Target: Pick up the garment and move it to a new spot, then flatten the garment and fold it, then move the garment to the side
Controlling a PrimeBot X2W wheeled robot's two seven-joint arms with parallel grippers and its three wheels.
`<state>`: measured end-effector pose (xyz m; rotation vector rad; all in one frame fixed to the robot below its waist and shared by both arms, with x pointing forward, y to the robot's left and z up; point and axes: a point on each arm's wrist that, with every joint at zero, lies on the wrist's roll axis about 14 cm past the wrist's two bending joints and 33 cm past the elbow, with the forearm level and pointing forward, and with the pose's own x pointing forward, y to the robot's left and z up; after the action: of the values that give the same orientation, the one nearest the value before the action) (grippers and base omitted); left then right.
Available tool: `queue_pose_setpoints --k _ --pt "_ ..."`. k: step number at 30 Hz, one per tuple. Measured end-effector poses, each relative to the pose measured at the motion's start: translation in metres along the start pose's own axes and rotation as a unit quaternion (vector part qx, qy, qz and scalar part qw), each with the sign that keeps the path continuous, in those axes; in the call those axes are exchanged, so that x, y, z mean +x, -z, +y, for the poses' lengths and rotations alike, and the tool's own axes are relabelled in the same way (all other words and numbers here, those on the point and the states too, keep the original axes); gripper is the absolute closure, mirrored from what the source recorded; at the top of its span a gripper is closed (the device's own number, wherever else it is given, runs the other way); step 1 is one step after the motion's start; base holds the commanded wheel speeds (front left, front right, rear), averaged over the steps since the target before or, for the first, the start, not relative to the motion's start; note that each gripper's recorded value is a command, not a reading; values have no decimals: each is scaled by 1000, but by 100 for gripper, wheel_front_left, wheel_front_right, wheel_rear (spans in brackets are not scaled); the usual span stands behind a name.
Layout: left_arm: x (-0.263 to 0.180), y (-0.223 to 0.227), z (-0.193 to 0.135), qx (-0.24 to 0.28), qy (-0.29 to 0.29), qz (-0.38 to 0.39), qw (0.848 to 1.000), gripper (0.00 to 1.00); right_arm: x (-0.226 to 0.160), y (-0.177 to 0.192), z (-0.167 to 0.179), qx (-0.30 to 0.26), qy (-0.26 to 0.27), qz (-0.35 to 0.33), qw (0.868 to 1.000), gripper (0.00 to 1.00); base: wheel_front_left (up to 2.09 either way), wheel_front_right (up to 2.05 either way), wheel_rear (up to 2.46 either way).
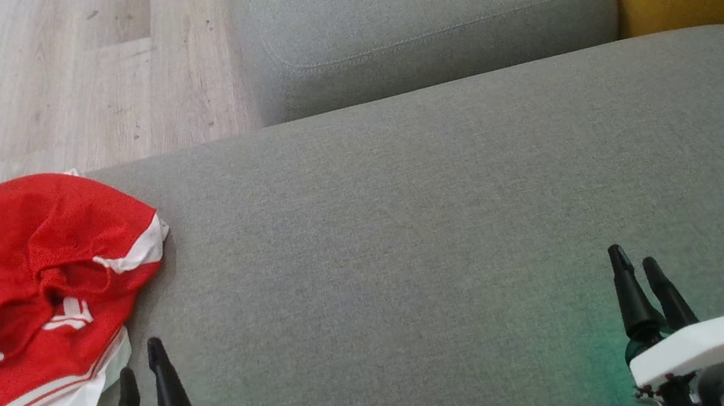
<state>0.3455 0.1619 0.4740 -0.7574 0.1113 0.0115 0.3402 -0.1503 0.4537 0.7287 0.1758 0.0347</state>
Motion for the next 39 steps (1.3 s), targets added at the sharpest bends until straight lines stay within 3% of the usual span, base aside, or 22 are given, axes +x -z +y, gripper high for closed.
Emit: queue_pose_setpoints --k 19,39 --pt "-3 3 -11 131 16 -11 991 0 -2 -1 13 -105 -26 -12 994 0 0 0 0" --pt "-5 -3 -28 258 48 -43 964 0 -4 -1 37 -221 -73 -30 972 0 0 0 0"
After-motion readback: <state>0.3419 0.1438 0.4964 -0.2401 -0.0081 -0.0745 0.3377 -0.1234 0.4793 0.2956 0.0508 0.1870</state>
